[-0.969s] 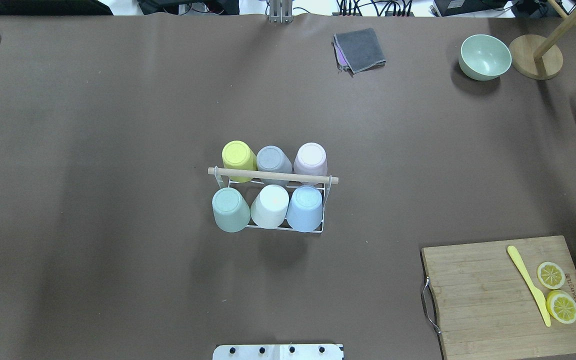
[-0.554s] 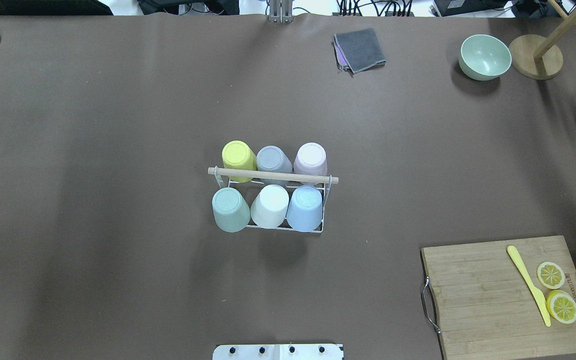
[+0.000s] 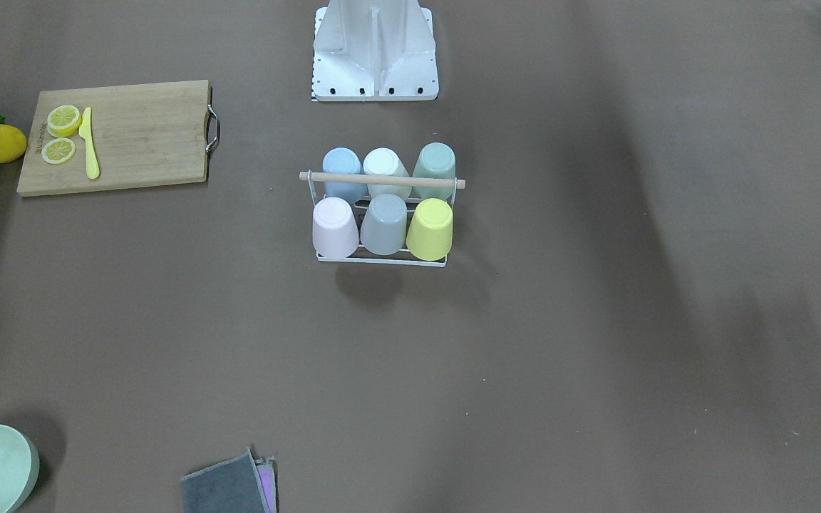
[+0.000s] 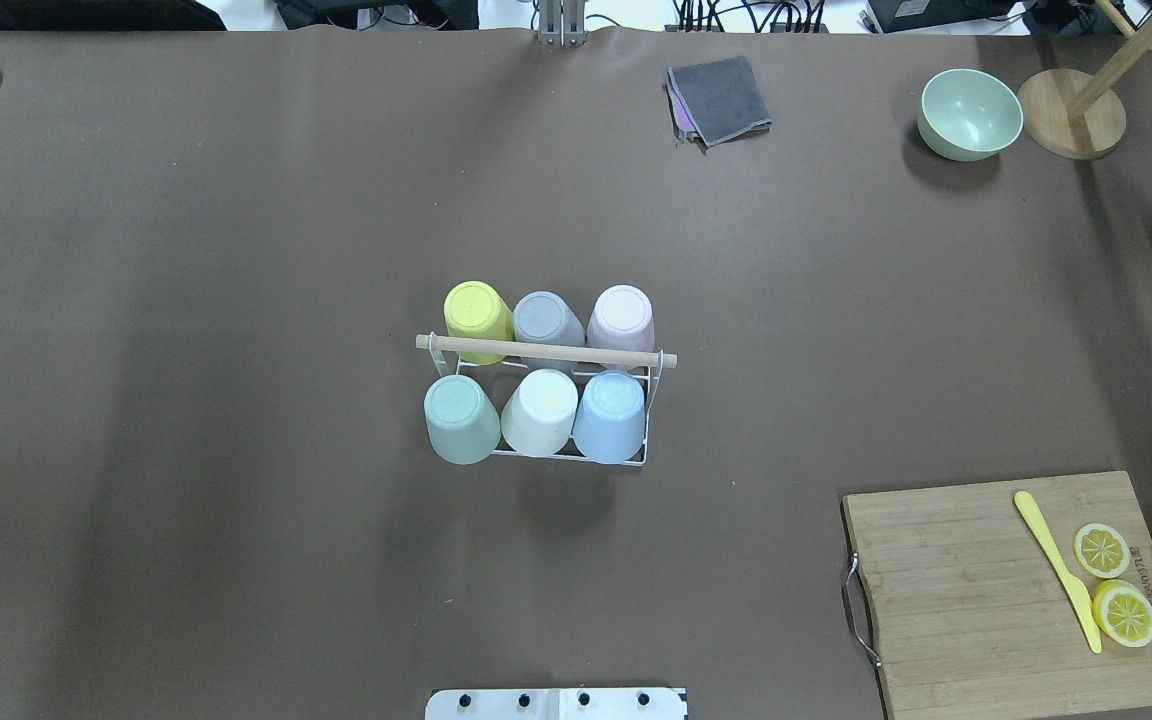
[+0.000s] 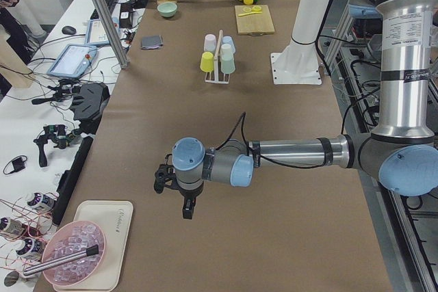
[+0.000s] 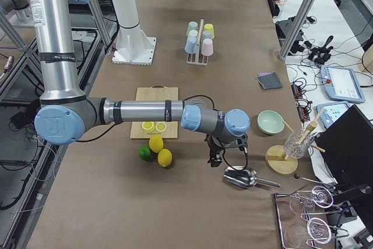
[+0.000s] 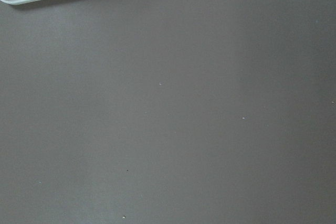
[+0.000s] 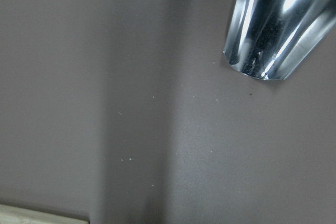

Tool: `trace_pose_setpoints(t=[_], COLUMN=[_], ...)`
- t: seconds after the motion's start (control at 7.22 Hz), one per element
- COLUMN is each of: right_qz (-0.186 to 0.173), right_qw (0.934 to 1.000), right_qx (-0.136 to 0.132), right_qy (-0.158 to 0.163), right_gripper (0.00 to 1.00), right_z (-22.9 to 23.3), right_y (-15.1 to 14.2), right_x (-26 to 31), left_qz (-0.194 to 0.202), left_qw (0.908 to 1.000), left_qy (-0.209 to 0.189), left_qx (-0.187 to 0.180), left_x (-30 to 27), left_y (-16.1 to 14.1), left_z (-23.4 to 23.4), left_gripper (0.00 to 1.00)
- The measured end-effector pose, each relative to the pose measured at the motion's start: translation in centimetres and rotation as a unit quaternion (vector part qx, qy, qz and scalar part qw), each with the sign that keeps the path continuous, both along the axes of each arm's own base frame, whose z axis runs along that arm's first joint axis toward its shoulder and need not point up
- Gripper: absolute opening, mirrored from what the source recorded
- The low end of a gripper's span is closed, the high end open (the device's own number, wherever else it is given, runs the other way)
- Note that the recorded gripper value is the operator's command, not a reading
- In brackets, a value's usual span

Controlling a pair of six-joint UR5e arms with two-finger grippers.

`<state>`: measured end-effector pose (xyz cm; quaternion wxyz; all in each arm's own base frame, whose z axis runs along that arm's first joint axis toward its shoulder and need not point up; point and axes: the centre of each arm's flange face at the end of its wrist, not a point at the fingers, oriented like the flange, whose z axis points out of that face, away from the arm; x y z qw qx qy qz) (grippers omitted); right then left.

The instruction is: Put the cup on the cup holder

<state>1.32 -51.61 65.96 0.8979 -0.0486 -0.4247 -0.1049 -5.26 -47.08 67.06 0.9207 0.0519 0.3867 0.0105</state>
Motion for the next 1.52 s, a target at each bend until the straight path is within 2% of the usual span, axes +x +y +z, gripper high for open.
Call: trace_pose_setpoints(t=[0.42,0.69,1.11,1.52], right_qz=[0.041,0.06,0.067,0.07], right_qw=[0.9983,0.9963,0.9954,0.9956], right_qx=[-0.039,-0.053,-0.03,-0.007], right_qy=[0.013,0.031,0.062,0.063], right_gripper=[0.99,0.99,0.99,0.99], right_z=[1.3,2.0,0.7,0.2], right_y=[0.4,0.0,-0.6,-0.7], right_x=[-0.6,-1.3,-1.2,-1.2], left_qz=[-0.007,-0.006,-0.007,-0.008], left_qw=[0.9999,0.9999,0.9999,0.9999], left_qy=[0.01,0.01,0.01,0.01], left_qx=[0.008,0.009,-0.006,-0.003], left_x=[-0.6,-0.6,-0.6,-0.6], left_y=[0.2,0.7,1.5,1.6], left_z=[-0.9,-1.0,0.4,0.0], left_gripper=[0.97,0.97,0.97,0.97])
